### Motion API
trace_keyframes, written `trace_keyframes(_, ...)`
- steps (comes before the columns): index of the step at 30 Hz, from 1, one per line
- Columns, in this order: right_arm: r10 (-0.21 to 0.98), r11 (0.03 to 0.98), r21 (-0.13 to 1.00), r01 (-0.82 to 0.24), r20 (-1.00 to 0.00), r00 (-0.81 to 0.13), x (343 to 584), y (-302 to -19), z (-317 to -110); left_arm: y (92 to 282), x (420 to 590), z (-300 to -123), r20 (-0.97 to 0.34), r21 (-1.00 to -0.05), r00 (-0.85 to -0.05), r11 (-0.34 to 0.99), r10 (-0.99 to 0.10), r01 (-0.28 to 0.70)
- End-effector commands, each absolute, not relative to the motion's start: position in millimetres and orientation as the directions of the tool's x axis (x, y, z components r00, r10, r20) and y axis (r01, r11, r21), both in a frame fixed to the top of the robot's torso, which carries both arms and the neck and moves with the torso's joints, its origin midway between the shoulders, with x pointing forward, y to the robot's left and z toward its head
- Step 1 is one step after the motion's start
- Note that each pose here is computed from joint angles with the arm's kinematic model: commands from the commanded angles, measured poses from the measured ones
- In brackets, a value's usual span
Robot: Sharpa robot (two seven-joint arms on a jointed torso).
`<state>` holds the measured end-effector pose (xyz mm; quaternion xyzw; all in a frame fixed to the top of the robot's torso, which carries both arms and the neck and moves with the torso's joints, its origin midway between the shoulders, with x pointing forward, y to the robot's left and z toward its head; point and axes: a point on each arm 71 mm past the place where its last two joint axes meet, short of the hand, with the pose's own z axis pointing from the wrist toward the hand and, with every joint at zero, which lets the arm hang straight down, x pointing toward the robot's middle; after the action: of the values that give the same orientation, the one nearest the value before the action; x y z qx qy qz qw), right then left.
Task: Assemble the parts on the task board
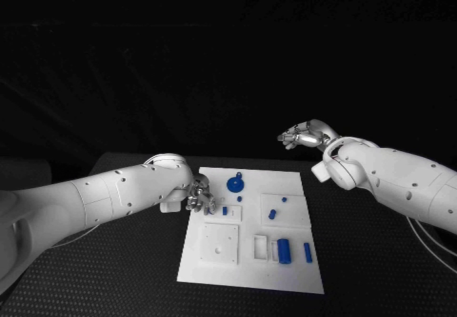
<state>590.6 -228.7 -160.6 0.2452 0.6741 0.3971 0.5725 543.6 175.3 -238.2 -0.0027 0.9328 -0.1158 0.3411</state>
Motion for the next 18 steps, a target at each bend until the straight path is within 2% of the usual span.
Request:
trace_keyframes(1,0.783,0.562,0.817,-0.131,-0.576,-0.236,590.2,-227.4,-160.8,174.4,542.5,-240.9,-0.633,-0.217,-0.77,0.973,-0.078,0.079)
trace_keyframes(18,0.783,0.561,0.817,-0.132,-0.575,-0.237,590.4,-226.2,-160.9,171.6,542.8,-242.1,-0.634,-0.216,-0.769,0.973,-0.075,0.083)
